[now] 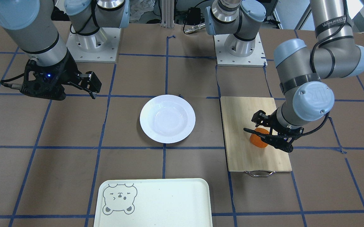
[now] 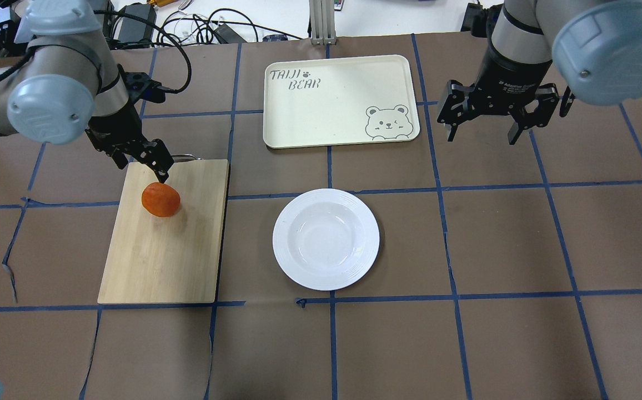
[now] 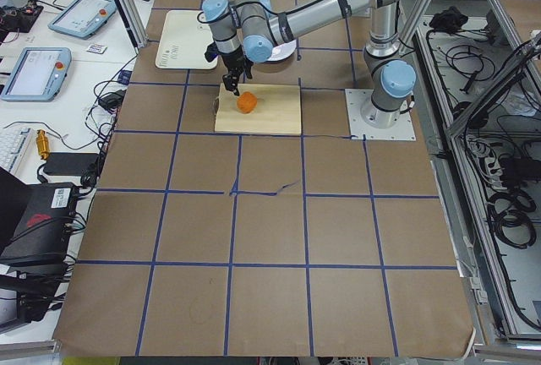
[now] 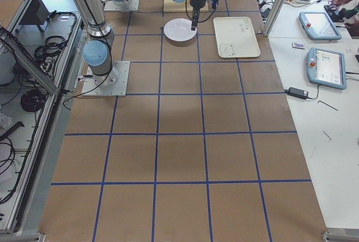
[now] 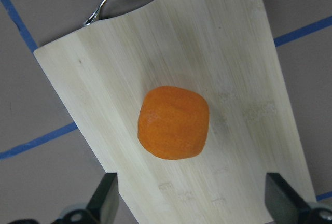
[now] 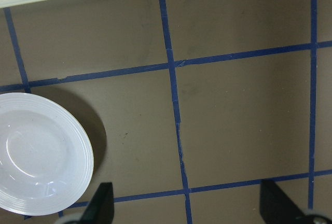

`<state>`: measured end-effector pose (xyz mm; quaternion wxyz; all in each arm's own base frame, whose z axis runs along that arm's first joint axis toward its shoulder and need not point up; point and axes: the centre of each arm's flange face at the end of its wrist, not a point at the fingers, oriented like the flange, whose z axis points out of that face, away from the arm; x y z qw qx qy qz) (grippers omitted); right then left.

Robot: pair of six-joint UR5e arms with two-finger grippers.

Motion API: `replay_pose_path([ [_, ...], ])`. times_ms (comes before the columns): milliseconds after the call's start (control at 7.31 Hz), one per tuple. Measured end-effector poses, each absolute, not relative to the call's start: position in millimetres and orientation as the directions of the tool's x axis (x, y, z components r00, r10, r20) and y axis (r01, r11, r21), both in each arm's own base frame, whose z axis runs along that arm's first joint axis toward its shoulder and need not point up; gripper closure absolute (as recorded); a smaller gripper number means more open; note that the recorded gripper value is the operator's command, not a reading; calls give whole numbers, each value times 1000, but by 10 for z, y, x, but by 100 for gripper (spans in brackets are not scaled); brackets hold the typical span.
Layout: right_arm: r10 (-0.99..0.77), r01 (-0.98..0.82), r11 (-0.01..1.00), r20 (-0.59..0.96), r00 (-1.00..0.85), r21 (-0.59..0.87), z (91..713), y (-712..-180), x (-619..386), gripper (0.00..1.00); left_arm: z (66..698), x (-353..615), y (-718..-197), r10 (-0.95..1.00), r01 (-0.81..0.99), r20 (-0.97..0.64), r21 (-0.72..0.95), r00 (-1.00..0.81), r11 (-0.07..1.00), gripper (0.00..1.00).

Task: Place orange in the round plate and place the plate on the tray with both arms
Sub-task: 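Lower the left gripper onto the orange on the bamboo board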

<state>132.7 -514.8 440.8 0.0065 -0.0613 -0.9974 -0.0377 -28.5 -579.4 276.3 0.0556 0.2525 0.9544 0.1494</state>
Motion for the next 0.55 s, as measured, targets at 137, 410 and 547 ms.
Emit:
replay_pose_path([
  [137, 123, 123, 990, 16, -992, 75, 4393, -5157, 1327, 0, 2591, -251, -5852, 537, 497, -28, 341, -843, 798, 0],
  [410, 123, 124, 990, 16, -992, 68, 4355, -5194, 1317, 0, 2331, -249, -5931, 550, 513, -12, 343, -835, 787, 0],
  [547, 124, 124, 991, 14, -992, 57, 4340, -5226, 1311, 0, 2252, -274, -5939, 542, 514, 12, 334, -840, 790, 5],
])
